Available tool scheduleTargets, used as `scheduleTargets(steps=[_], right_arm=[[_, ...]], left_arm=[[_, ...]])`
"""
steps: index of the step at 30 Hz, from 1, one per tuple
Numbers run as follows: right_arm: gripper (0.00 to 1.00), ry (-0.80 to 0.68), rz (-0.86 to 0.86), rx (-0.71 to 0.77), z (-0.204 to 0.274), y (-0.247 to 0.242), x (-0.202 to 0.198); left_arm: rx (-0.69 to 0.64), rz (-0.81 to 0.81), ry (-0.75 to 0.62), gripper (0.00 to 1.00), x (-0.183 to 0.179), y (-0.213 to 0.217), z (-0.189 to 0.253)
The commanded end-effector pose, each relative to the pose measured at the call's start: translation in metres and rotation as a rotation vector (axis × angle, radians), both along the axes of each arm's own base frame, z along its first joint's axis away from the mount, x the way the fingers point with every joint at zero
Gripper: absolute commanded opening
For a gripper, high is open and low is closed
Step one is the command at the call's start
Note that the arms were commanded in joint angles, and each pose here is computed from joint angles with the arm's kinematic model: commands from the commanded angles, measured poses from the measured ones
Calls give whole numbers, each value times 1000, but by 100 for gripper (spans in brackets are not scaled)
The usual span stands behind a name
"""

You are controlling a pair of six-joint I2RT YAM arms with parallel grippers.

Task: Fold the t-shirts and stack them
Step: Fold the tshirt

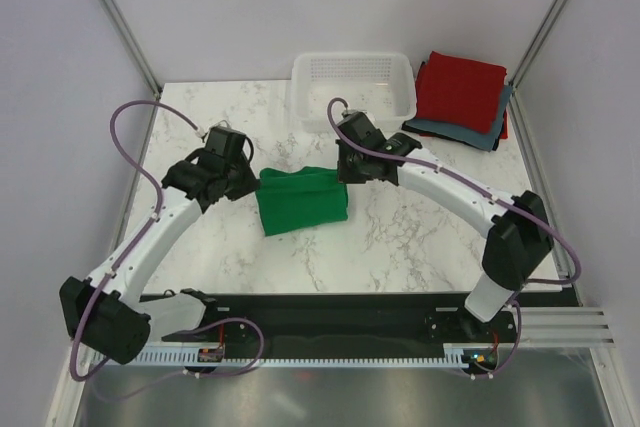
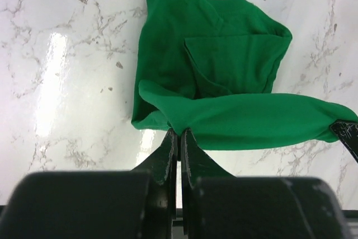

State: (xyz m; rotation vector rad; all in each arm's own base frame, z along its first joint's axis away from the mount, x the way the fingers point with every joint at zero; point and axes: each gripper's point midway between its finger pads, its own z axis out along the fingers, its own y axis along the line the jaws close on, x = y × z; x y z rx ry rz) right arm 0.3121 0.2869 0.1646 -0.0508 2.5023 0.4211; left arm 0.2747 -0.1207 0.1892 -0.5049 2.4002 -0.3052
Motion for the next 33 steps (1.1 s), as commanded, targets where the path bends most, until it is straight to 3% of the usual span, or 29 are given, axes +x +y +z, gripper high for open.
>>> scheduleTargets(steps=[1,15,18,25,26,27,28,30,31,33], right_arm=[[0,-10,-3,-83,-7,-14,29],[0,70,-1,-114,-66,-13,106],[0,92,9,-118,-83,-11,117],[1,55,23,-63,-70,-4,148],[6,52,22,-60,-68,-5,150],[16,55,24,-61,-68,-5,151],[40,57,22,-62,-64,-6,151],[56,52,16,-67,-56,-11,150],[62,47,12,-73,-50,-14,147],[65,19,1,-64,-28,-21,137]], left_arm=[[42,-25,-32,2,31,12,1],[43,2,128,2,117,20,-73],[45,8,145,2,128,22,-81],[51,8,124,3,151,30,-68],[52,6,116,6,154,31,-65],[44,-6,118,25,155,28,-65],[50,-25,128,41,157,29,-69],[46,-62,129,67,162,25,-65],[57,-78,136,70,161,26,-63],[62,-73,99,73,160,28,-40]])
